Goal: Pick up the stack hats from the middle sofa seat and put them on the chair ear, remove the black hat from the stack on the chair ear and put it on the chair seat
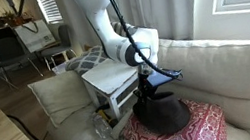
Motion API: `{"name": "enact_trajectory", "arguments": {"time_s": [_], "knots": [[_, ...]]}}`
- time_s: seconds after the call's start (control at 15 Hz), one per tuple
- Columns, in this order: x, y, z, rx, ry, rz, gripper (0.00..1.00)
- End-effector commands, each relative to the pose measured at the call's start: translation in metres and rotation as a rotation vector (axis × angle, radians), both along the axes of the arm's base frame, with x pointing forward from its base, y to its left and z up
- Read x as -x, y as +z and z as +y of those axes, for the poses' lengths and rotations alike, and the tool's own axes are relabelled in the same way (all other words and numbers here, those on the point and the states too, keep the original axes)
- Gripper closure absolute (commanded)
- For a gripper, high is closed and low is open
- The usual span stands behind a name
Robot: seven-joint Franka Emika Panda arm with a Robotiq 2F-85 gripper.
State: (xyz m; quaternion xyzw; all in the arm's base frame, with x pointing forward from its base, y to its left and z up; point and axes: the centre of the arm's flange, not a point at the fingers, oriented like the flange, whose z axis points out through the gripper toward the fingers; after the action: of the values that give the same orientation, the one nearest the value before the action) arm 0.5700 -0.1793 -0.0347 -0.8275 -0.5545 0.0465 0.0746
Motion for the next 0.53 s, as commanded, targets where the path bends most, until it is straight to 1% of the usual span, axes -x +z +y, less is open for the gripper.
{"name": "enact_trajectory", "arguments": {"time_s": [0.0,0.2,0.33,0.4,0.47], "knots": [[-0.005,0.035,-0.019,-0.029,-0.086,-0.002,0.99],[-0.013,0.075,-0.037,-0.075,-0.132,-0.025,0.98],[-0.015,0.104,-0.055,-0.118,-0.175,-0.049,0.98],[-0.016,0.120,-0.066,-0.126,-0.199,-0.060,0.98],[-0.016,0.135,-0.076,-0.156,-0.217,-0.074,0.98]]}}
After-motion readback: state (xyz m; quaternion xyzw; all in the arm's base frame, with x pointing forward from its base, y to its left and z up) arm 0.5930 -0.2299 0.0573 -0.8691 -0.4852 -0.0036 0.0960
